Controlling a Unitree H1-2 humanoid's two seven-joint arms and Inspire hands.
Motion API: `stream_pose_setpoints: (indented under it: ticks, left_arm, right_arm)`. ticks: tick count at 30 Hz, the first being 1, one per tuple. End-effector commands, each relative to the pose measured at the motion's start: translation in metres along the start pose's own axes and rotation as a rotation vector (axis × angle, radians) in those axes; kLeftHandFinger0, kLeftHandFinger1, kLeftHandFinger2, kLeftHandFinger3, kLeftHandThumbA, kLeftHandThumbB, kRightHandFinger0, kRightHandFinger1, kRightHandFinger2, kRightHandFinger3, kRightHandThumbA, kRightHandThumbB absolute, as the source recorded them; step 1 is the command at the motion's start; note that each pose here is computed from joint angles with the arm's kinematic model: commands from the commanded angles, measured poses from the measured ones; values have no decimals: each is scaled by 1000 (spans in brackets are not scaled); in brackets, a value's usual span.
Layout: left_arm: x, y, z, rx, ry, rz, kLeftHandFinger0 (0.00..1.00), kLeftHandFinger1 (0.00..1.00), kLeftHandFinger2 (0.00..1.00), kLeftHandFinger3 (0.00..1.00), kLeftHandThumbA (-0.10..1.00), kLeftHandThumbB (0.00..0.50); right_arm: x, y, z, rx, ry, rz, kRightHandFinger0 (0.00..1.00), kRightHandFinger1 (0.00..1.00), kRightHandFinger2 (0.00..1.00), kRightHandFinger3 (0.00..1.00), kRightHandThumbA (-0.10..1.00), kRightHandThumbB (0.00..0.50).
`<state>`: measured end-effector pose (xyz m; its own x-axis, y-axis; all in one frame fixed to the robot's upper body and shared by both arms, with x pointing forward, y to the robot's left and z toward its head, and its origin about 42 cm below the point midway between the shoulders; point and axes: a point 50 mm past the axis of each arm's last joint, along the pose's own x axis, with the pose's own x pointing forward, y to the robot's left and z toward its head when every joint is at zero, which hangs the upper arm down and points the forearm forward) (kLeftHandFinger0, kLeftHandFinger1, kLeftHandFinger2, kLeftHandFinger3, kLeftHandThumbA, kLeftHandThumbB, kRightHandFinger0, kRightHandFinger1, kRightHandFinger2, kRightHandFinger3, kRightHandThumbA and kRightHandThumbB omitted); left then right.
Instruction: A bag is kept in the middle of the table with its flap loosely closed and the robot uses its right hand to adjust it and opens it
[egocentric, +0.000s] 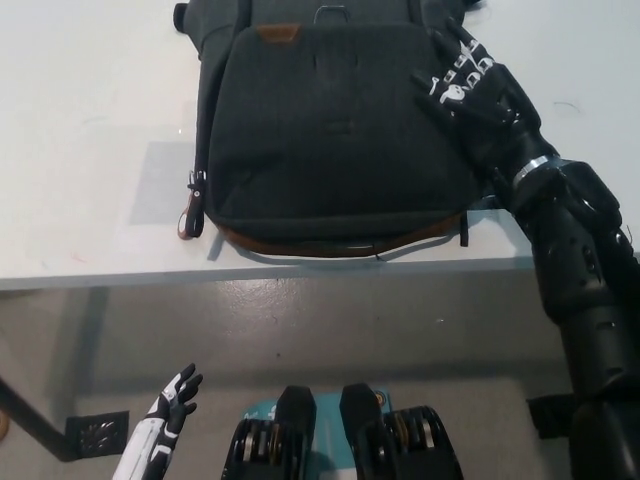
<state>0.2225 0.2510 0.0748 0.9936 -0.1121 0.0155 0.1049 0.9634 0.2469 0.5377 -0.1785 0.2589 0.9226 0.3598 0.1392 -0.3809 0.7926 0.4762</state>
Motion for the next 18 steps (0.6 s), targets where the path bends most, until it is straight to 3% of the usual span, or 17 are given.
stream_pose_setpoints:
  ticks: [1,3,6,12,13,14,16,17,18]
  left_arm:
    - [3,6,7,21,-43,-2,1000,1000,1000,1000,1000,121]
    - [5,5,7,13,-44,-4,1000,1000,1000,1000,1000,112]
    - [7,6,8,19,-46,-1,1000,1000,1000,1000,1000,115]
    - [9,8,9,22,-52,-3,1000,1000,1000,1000,1000,127]
    - [10,8,9,22,-52,-4,1000,1000,1000,1000,1000,129]
    - [10,8,9,20,-47,-4,1000,1000,1000,1000,1000,134]
    - [10,8,9,18,-44,-4,1000,1000,1000,1000,1000,133]
    - [11,9,9,17,-41,-4,1000,1000,1000,1000,1000,124]
    - [11,9,9,17,-43,-4,1000,1000,1000,1000,1000,123]
  right_arm:
    - [17,44,-3,54,53,150,1000,1000,1000,1000,960,351]
    - [21,53,-5,56,62,187,1000,1000,1000,1000,953,329]
    - [26,66,-10,75,79,204,1000,1000,1000,1000,932,350]
    - [31,73,-20,41,103,221,1000,1000,1000,1000,913,334]
    - [31,73,-21,31,107,221,955,1000,1000,1000,903,333]
    - [31,73,-22,12,107,218,821,981,1000,1000,880,346]
    - [31,71,-23,0,107,210,664,826,1000,1000,828,359]
    - [31,70,-22,-12,112,190,525,617,779,937,723,353]
    - [31,69,-22,12,103,160,314,420,595,700,524,340]
